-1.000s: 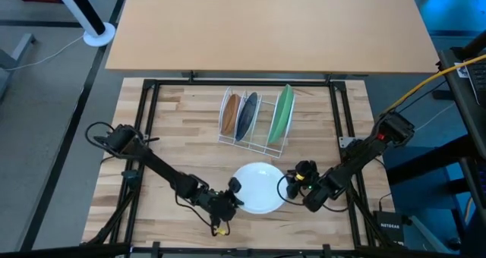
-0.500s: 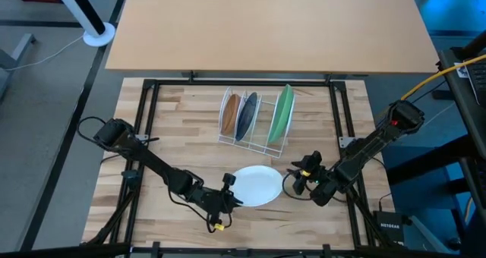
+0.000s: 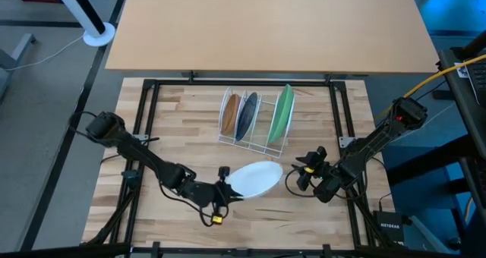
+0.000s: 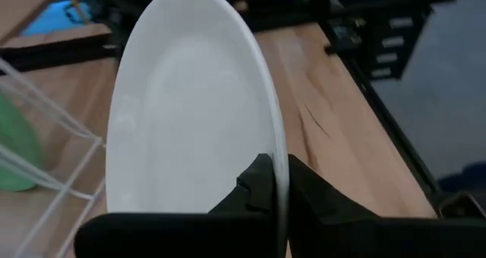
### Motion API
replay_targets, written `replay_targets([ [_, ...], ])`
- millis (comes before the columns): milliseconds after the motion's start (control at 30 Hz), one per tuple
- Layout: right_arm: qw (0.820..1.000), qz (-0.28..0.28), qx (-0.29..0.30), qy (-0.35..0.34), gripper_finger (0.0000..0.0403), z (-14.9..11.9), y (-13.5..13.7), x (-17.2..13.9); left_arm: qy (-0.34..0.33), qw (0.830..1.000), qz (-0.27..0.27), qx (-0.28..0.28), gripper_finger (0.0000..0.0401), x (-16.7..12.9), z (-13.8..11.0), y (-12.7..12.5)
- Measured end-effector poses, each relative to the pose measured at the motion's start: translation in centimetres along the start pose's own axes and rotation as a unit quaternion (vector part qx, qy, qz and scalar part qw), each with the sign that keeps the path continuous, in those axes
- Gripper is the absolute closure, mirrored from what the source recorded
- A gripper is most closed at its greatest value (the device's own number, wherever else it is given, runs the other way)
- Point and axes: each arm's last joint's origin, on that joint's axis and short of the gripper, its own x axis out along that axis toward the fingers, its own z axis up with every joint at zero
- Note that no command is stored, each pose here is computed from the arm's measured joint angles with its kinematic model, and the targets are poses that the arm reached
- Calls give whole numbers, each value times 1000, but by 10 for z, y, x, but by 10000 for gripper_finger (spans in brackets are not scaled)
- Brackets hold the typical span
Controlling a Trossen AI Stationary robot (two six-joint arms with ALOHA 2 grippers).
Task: Sort dishes
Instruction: Put the white plate in the dish rack
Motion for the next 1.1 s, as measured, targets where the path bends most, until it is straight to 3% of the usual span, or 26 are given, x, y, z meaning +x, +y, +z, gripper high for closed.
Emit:
replay_targets([
  [233, 1000, 1, -14, 4, 237, 0, 0, 0, -46, 996, 51, -57, 400, -20, 20, 11],
  [467, 999, 2, -34, 4, 237, 0, 0, 0, -102, 979, 132, -118, 400, -37, 38, 27],
  [1100, 999, 2, -33, 2, 237, 0, 0, 0, -146, 939, 213, -229, 400, -17, 47, 98],
])
